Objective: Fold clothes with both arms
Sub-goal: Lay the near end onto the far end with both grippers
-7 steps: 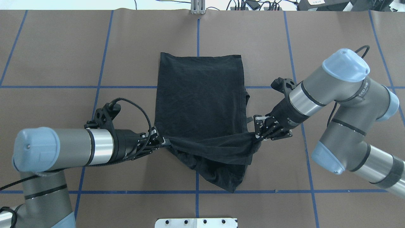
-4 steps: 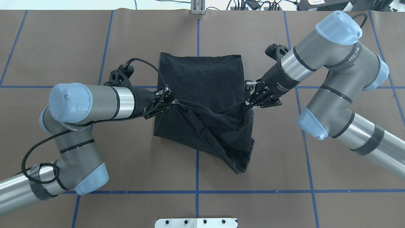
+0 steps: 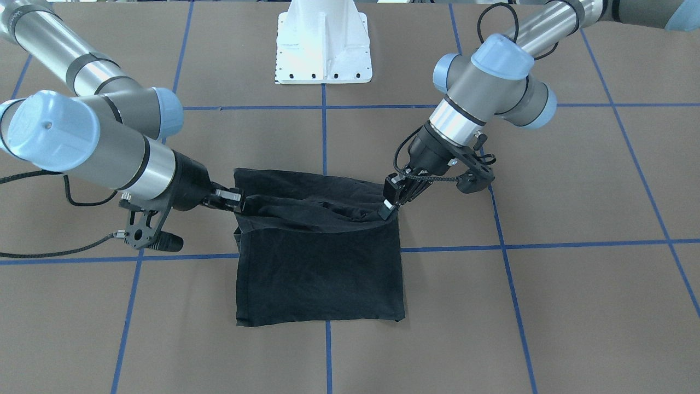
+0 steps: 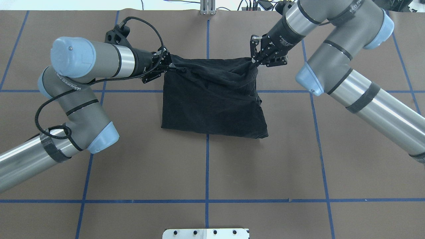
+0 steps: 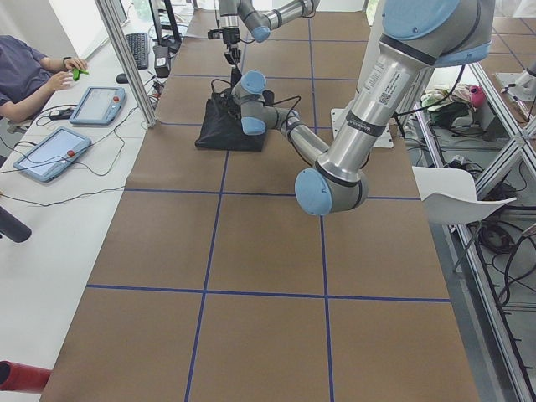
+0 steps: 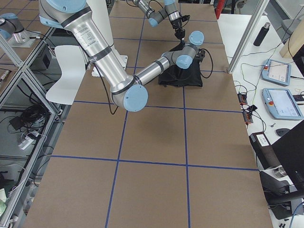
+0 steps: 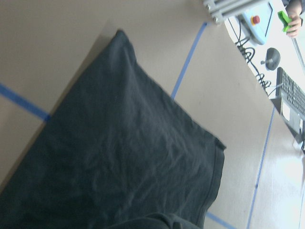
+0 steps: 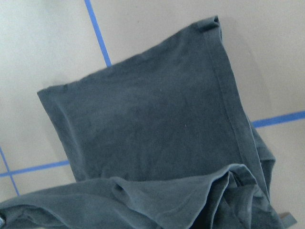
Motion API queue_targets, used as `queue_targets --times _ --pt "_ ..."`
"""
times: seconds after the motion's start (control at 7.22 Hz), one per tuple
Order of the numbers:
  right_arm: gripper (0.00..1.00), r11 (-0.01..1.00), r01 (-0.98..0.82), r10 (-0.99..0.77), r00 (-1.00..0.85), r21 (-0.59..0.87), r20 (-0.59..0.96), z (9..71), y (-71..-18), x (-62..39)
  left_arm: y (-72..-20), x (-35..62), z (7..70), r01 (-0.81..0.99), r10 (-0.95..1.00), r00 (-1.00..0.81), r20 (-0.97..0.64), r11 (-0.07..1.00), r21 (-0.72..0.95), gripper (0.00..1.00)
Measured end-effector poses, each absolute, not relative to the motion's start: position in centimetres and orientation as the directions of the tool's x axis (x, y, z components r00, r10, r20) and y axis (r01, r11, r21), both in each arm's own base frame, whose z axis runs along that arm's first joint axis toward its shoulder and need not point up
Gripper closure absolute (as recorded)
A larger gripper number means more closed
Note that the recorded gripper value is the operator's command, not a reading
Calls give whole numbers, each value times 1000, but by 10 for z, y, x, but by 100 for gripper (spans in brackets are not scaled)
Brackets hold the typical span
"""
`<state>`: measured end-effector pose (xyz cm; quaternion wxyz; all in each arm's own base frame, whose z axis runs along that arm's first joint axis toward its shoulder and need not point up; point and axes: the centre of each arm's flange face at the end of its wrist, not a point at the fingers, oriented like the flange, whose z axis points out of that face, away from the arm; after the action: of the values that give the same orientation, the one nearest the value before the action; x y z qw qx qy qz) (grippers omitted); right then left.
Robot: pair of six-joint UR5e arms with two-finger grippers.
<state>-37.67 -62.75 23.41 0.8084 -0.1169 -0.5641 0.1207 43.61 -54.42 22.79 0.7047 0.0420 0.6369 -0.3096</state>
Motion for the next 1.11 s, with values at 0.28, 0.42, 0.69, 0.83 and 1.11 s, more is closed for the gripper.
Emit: queue_targets --times 0.28,0.42,0.69,0.83,1.11 --pt "100 933 -135 360 368 -334 857 234 -679 -392 -577 453 232 510 -399 7 -917 790 -340 100" --pt "100 931 -155 365 381 -330 850 237 -694 -401 -588 462 241 514 -401 7 -916 787 -341 100" --pt "100 931 -170 364 392 -322 845 247 -709 -418 -601 467 260 526 -408 9 -913 778 -343 100" --pt "100 929 -180 369 402 -322 838 251 -714 -426 -608 465 266 537 -414 10 -910 770 -345 100" --pt "100 924 -204 381 424 -323 822 258 -721 -440 -630 474 264 569 -426 6 -905 745 -348 100"
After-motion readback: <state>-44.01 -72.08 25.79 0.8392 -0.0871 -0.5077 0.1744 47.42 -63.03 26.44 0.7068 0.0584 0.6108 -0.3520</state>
